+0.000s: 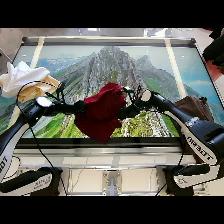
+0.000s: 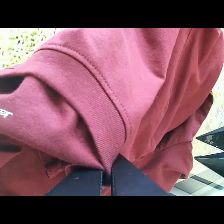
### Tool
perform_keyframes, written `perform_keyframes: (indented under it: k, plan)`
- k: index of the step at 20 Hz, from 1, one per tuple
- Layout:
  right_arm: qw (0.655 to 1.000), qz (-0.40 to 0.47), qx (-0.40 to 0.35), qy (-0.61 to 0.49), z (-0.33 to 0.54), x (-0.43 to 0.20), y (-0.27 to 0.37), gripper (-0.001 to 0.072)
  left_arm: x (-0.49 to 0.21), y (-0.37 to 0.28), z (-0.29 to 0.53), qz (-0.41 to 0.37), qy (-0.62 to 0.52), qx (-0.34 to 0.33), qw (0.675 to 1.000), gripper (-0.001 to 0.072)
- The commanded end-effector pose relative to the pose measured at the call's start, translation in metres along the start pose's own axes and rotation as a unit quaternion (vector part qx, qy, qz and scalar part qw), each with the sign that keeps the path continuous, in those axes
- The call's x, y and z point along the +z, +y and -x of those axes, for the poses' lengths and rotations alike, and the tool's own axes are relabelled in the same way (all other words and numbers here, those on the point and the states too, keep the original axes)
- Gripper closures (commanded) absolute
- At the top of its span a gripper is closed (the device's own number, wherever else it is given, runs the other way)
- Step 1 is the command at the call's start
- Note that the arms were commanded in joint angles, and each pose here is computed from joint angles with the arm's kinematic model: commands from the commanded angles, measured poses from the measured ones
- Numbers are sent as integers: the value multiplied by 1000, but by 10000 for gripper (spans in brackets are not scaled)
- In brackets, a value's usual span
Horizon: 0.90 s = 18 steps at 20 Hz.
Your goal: Fold the shirts.
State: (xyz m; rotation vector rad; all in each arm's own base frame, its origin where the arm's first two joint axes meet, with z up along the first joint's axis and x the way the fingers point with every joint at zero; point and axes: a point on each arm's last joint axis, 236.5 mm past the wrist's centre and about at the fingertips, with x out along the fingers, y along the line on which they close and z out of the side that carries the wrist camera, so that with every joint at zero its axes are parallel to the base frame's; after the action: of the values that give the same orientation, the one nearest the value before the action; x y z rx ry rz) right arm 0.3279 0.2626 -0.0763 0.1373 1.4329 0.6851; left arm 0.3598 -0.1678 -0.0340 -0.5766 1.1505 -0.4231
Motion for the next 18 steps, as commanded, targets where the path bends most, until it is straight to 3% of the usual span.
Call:
perform_keyframes:
  k: [1, 7, 11, 14, 18]
  plan:
    - [1000, -6, 7, 3, -1, -2, 4, 262, 1, 0, 0, 0, -1, 0, 1000, 691]
    - [999, 35, 13, 4, -13, -5, 29, 282, 1, 0, 0, 0, -1, 0, 1000, 691]
    - [999, 41, 7, -13, -15, 2, 30, 703, 1, 0, 0, 0, -2, 0, 1000, 691]
    - [998, 54, -9, -15, -3, 8, 22, 704, 25, -16, 20, -7, -40, -16, 999, 692]
    - [993, 101, -49, -36, 91, 17, 19, 705, 100, -84, 146, -75, -215, -56, 972, 692]
